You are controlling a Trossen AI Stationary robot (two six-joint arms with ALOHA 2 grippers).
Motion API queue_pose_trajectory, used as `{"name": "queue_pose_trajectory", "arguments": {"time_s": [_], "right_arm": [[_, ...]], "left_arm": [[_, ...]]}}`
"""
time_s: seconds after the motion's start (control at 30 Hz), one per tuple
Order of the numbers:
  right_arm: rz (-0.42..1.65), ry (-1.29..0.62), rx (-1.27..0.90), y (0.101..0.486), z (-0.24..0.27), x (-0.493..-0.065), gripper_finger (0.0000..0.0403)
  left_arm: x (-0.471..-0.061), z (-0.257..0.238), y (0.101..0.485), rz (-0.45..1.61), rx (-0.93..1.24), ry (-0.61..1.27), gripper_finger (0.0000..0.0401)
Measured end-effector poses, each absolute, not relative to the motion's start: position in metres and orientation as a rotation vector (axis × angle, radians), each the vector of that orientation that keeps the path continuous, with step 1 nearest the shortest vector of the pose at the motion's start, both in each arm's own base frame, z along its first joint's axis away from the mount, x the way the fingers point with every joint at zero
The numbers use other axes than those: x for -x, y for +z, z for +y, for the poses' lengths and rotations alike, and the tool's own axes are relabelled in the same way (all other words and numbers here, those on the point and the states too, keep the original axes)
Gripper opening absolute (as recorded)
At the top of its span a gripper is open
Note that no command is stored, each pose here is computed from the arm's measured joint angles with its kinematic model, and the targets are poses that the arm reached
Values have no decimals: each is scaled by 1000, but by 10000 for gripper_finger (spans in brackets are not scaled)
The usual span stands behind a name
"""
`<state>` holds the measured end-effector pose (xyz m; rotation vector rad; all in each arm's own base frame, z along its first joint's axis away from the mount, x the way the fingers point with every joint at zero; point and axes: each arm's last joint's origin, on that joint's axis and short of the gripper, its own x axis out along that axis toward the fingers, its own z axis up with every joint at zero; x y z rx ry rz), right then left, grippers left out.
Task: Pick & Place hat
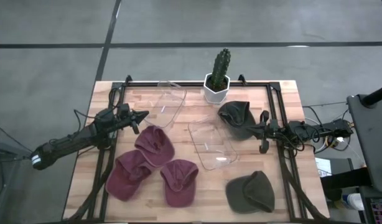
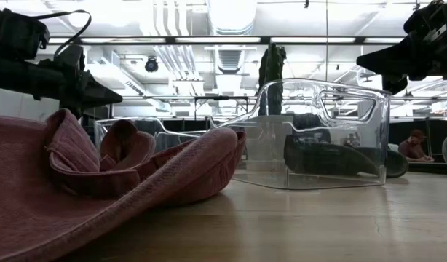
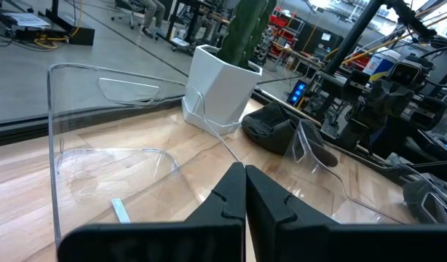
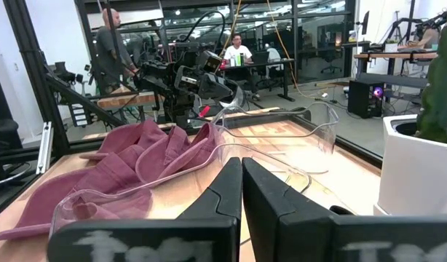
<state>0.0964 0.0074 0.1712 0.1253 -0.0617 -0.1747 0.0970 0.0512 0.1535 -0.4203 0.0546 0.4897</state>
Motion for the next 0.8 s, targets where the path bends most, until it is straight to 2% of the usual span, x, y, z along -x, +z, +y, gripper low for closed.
{"name": "queue_pose_trajectory", "arguments": {"time_s": [0.4, 0.63, 0.8], "right_arm": [[-90, -173, -147, 174, 7, -96, 9], [-284, -179, -560, 188, 5, -93, 9], [-443, -217, -718, 200, 2, -89, 9]], "left_arm": [[-97, 51, 153, 55, 420, 490, 3], [-97, 51, 153, 55, 420, 490, 3], [-97, 51, 154, 52, 427, 490, 3]]}}
